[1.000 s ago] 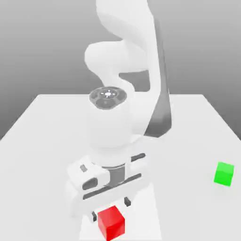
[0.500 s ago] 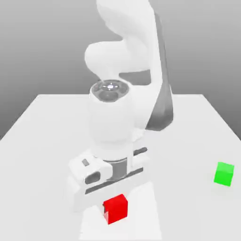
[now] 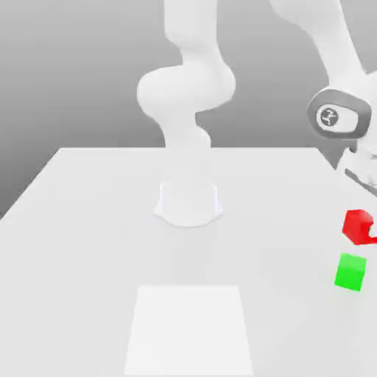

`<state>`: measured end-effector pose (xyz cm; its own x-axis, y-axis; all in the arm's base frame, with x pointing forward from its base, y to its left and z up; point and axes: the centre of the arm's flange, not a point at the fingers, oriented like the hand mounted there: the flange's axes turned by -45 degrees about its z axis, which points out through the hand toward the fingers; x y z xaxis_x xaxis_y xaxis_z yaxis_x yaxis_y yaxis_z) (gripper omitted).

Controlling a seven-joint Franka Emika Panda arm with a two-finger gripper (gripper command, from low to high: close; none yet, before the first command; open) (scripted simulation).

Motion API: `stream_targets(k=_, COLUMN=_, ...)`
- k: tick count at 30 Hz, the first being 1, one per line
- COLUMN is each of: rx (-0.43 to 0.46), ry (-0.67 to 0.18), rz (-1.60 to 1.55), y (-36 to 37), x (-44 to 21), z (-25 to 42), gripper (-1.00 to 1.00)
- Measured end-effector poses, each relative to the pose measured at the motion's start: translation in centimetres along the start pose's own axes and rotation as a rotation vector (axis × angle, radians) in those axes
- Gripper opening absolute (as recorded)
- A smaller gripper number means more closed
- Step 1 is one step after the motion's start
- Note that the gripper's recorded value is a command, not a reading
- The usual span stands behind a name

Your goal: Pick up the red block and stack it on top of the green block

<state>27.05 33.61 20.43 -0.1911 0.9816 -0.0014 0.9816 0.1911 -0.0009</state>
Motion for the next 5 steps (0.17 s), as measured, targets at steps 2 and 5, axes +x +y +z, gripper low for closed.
stream_targets(k=2, rx=0.000, ry=0.000, rz=-0.001, y=-0.08, x=-0.07, z=1.95, gripper=1.00)
stream_targets(k=5, rx=0.000, ry=0.000, rz=-0.001, y=-0.08, x=-0.07, z=1.95, gripper=1.00)
